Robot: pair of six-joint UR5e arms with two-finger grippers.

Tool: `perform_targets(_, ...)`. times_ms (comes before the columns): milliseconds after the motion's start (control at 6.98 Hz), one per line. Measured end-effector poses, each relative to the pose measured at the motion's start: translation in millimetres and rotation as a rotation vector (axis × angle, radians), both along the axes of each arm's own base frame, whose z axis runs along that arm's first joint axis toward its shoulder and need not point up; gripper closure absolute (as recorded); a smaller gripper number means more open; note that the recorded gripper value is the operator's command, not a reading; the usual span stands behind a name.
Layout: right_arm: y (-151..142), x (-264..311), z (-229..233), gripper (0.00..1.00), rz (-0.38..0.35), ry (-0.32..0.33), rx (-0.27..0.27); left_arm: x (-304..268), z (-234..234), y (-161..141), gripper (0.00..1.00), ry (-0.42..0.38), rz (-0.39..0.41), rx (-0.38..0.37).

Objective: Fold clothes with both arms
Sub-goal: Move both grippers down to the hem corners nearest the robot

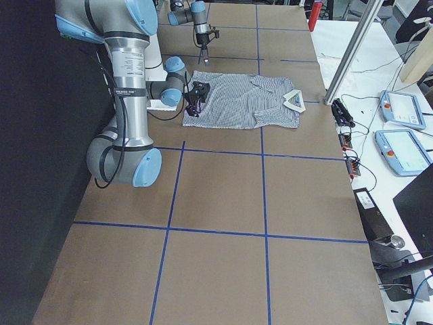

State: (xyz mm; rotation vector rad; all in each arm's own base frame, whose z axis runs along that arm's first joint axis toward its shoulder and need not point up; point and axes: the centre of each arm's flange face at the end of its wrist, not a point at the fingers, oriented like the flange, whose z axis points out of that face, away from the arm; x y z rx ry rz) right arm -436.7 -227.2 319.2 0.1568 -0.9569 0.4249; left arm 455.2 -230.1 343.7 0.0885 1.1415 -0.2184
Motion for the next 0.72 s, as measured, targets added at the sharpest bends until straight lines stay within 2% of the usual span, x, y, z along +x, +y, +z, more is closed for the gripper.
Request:
perform_targets(287, 2.3, 0.9, 3.8, 0.04, 0.008, 0.008, 0.002, 18.7, 18.5, 29.6, 0.37, -0.060, 0.001, -0.046)
perform_targets(573, 2.2, 2.1, 6.6, 0.03, 0.011, 0.014, 0.002, 31.4, 27.8, 45.4, 0.45, -0.079, 0.014, -0.076)
perform_targets(717, 2.3, 2.9, 8.7, 0.03, 0.011, 0.018, 0.002, 34.1, 27.4, 48.7, 0.53, -0.078, 0.016, -0.082)
